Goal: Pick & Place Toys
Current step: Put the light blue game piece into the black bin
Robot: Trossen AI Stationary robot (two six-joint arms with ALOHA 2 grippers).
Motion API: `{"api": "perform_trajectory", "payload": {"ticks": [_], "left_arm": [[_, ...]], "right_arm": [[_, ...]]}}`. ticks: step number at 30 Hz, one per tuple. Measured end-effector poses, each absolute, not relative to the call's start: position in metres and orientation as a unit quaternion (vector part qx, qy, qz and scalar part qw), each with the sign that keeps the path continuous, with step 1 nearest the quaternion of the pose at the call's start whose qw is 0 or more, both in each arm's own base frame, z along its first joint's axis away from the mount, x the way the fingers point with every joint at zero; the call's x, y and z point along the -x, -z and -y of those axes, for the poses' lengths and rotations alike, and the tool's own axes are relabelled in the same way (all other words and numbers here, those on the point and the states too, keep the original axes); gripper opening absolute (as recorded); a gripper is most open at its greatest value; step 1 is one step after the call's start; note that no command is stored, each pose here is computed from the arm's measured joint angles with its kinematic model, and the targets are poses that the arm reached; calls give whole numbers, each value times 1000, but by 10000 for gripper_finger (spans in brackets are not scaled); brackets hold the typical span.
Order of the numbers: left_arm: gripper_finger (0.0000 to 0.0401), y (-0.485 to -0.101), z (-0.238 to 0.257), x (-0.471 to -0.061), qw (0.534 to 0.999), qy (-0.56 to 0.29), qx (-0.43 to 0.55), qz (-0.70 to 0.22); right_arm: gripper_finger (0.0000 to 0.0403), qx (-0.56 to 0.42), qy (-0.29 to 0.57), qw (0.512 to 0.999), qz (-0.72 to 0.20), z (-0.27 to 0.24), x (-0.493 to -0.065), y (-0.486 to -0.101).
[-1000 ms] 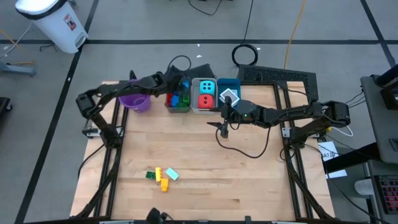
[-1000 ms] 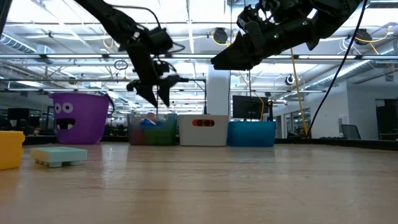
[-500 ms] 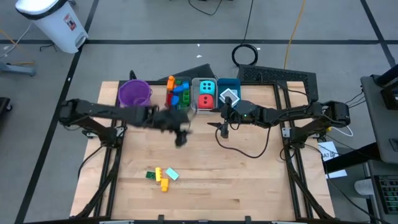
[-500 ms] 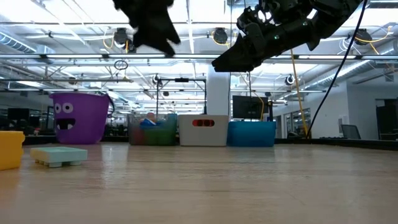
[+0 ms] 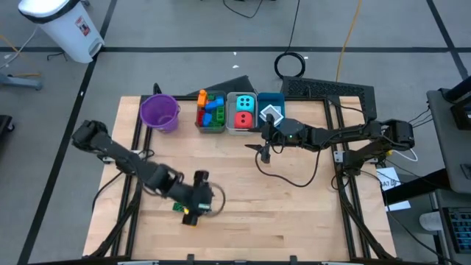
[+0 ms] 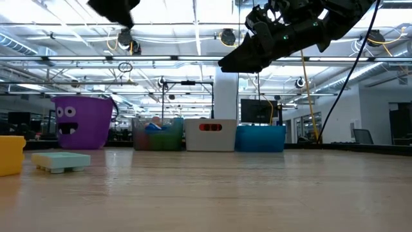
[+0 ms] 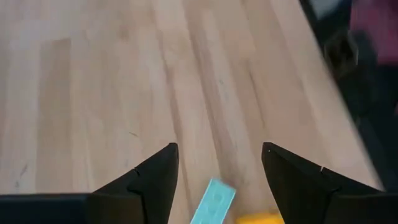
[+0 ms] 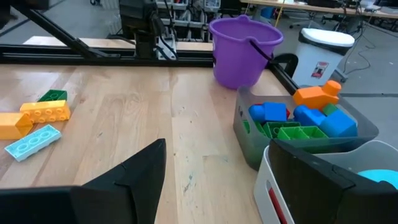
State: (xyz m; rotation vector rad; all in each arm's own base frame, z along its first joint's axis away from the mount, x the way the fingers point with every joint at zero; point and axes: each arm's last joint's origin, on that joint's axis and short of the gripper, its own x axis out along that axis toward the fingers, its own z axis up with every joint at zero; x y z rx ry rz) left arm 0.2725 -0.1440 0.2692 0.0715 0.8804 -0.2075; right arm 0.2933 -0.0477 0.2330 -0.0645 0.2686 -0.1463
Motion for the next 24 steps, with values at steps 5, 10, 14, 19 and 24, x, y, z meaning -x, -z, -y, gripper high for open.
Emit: {"api": "perform_trajectory", "payload": {"ticks": [5,10,14,19,24], "left_arm": [[223,-241,165,-273,872,108,-107,-466],[208,-212,176,-283,855,102,-125,-493],[196,-188,178,-288,836,86,-127,-526],[184,-163,178,-287,794,82,-130,-588],[172,-144,174,-285,758,61,-162,-629]], "right_arm": [[256,32,73,988,-134,48,-293,-233],[256,32,73,988,-134,48,-293,-233],[256,29,73,988,-134,48,-293,-233],[256,25,74,988,-133,48,-293,-233],[256,25,74,988,-133,48,-293,-233]]}}
